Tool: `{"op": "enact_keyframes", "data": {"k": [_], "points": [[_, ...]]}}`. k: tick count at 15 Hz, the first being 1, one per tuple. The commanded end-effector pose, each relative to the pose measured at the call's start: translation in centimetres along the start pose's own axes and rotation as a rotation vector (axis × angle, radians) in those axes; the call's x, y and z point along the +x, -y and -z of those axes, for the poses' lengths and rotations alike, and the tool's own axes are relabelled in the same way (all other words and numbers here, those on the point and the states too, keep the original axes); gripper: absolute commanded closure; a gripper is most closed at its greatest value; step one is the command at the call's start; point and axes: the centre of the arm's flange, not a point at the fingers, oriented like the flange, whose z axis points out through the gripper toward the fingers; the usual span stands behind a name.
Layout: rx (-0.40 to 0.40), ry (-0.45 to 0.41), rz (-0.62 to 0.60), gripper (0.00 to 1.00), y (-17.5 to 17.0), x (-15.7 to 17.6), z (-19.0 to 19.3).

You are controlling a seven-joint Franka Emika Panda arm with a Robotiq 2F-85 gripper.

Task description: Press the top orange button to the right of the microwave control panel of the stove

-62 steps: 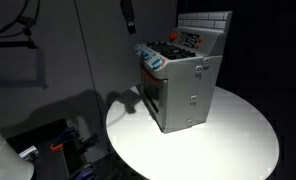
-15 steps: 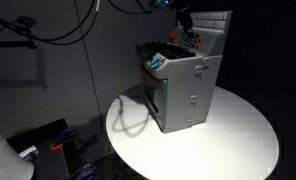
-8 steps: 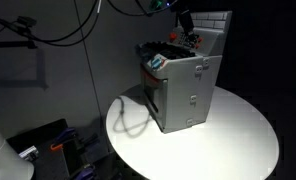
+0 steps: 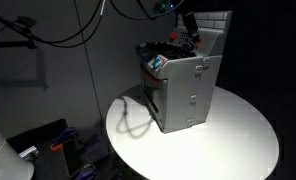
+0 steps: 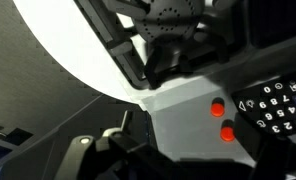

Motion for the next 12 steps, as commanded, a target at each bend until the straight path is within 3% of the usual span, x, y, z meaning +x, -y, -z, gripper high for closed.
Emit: {"op": "enact_keyframes", "data": {"k": [1, 12], "points": [[0.008, -0.026, -0.027, 0.00, 0.89, 1.05, -0.14], [0.012, -0.029, -0.032, 0.00, 1.36, 1.42, -0.66]]}}
